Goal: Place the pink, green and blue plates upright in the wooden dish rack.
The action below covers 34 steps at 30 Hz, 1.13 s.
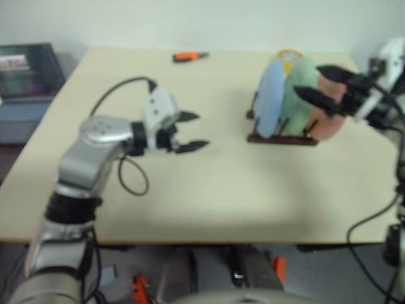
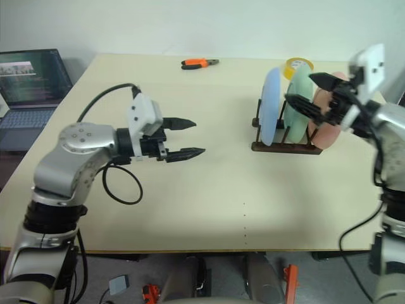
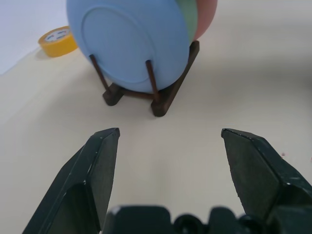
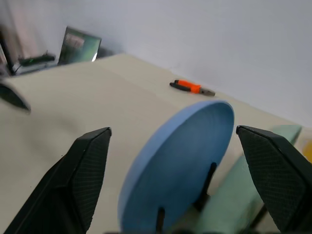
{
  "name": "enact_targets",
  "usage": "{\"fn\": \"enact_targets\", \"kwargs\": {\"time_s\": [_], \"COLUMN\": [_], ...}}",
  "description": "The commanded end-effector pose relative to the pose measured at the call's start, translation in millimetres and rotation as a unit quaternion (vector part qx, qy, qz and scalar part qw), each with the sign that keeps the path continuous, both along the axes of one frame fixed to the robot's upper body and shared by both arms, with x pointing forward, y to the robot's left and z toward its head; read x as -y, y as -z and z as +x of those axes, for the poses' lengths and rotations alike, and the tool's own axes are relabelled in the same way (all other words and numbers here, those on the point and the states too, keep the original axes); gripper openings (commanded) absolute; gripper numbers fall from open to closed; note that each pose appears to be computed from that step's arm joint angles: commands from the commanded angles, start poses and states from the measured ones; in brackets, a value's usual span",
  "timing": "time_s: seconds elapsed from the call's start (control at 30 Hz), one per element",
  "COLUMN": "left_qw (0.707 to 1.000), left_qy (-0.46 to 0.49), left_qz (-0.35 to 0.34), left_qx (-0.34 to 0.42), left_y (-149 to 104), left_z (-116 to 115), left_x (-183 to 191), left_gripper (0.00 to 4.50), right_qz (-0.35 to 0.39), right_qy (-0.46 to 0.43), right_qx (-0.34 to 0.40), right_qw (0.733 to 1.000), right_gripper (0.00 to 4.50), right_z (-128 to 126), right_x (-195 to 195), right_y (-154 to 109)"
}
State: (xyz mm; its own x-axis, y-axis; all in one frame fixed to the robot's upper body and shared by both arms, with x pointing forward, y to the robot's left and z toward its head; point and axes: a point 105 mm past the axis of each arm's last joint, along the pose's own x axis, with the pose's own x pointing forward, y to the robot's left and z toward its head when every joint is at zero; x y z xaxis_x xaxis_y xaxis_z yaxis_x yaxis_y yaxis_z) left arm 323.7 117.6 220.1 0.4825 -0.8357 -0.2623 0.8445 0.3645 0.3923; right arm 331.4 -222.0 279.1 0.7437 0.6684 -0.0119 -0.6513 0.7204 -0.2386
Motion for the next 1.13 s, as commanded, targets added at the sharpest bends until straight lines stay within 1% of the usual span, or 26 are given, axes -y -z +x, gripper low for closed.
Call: {"fn": "enact_targets", "kwargs": {"time_s": [0.03,0.13,0.3,0.47,0.57,0.7,0.83,0.93,1.13], "left_qw": [0.999,0.999,0.997,0.995,0.993,0.992,0.99,0.99,0.989], "left_qy": [-0.016,-0.034,-0.067,-0.096,-0.109,-0.121,-0.136,-0.137,-0.146], "left_qz": [-0.004,0.001,0.016,0.02,0.022,0.03,0.031,0.03,0.027], "left_qx": [0.036,0.036,0.03,0.029,0.028,0.035,0.024,0.025,0.023], "left_y": [-20.1,-22.5,-22.8,-27.6,-27.7,-31.2,-26.9,-27.5,-21.6], "left_z": [-1.2,0.2,2.5,3.6,3.6,1.2,-8.5,-13.2,-10.8], "left_x": [-18.3,-34.3,-62.3,-85.2,-94.1,-99.6,-110.6,-110.5,-109.1], "left_gripper": [3.69,3.69,3.69,3.69,3.69,3.69,3.69,3.69,3.69], "right_qz": [-0.019,-0.04,-0.049,-0.044,-0.041,-0.036,-0.028,-0.027,-0.027], "right_qy": [0.016,0.035,0.075,0.1,0.103,0.108,0.113,0.112,0.122], "right_qx": [0.004,-0.021,-0.071,-0.101,-0.111,-0.114,-0.132,-0.129,-0.143], "right_qw": [1.0,0.998,0.993,0.989,0.988,0.987,0.984,0.985,0.982], "right_gripper": [4.48,4.48,4.48,4.48,4.48,4.48,4.48,4.48,4.48], "right_z": [-17.3,-26.1,-39.8,-46.8,-49.2,-49.8,-46.5,-44.8,-50.4], "right_x": [46.3,79.6,132.0,159.4,166.4,173.9,175.7,175.3,183.0], "right_y": [-10.2,0.7,22.1,37.1,44.3,46.6,58.6,55.4,61.8]}}
